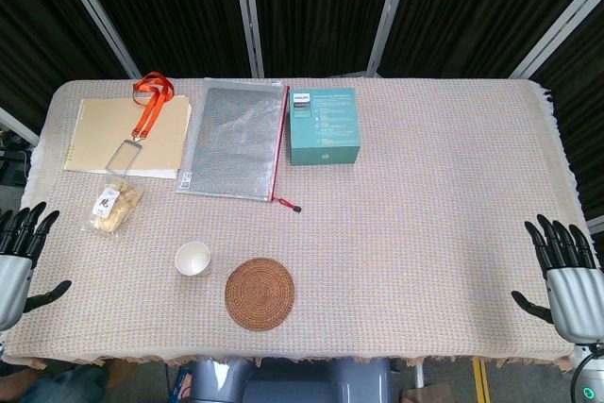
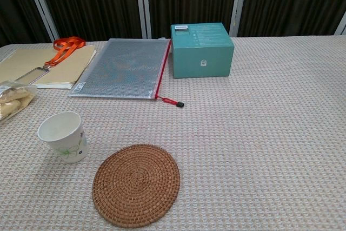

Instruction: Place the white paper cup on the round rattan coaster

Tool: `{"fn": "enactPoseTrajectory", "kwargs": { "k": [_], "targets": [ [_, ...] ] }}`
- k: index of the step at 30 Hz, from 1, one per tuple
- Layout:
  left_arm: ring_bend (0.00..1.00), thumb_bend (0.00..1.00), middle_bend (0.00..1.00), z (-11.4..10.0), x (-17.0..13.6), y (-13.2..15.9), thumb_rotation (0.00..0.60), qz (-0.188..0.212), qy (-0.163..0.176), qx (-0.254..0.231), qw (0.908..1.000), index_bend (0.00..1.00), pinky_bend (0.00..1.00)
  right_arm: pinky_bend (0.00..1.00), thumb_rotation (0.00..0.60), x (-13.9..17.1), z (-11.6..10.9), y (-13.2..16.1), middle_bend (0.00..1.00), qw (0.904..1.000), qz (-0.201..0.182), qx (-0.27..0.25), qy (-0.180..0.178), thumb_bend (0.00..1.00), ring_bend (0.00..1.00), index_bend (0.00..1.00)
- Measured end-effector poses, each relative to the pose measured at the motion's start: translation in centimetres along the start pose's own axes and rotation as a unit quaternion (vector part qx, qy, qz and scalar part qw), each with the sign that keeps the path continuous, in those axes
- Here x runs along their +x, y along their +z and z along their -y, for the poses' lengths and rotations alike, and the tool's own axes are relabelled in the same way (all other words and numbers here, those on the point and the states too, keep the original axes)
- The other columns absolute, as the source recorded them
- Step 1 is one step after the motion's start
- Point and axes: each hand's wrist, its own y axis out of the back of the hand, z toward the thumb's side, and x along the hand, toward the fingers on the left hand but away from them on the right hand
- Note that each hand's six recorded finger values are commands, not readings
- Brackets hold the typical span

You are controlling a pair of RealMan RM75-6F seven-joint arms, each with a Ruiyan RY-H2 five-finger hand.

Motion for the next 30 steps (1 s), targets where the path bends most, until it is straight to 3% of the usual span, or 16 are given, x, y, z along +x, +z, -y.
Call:
{"fn": "enactPoseTrajectory", "kwargs": {
  "k": [7, 13, 19, 22, 30],
  "targets": [
    [0.00, 0.00, 0.00, 0.5, 0.2, 0.3, 0.600, 0.009, -0.008, 0.006, 0.9999, 0.00, 0.00, 0.00, 0.600, 0.1, -0.2, -0.2, 0.00, 1.0000, 0.005, -0.007, 0.000, 0.00, 0.00, 0.00],
    [0.00, 0.00, 0.00, 1.6, 1.3, 2.0, 0.600, 0.046, -0.021, -0.005, 0.9987, 0.00, 0.00, 0.00, 0.600, 0.2, -0.6, -0.3, 0.00, 0.9999, 0.007, -0.016, -0.002, 0.00, 0.00, 0.00],
    [0.00, 0.00, 0.00, 4.6, 3.7, 6.4, 0.600, 0.116, -0.072, -0.005, 0.9906, 0.00, 0.00, 0.00, 0.600, -0.4, -0.3, -0.8, 0.00, 0.9997, 0.014, -0.020, 0.007, 0.00, 0.00, 0.00],
    [0.00, 0.00, 0.00, 6.6, 4.7, 9.1, 0.600, 0.152, -0.099, 0.016, 0.9833, 0.01, 0.06, 0.00, 0.600, -0.7, -0.1, -1.2, 0.00, 0.9996, 0.019, -0.020, 0.011, 0.00, 0.00, 0.00],
    [0.05, 0.00, 0.06, 9.9, 7.0, 14.0, 0.600, 0.174, -0.123, 0.081, 0.9736, 0.13, 0.20, 0.00, 0.600, -1.2, 0.0, -2.0, 0.00, 0.9991, 0.030, -0.024, 0.017, 0.00, 0.00, 0.00]
  ]
}}
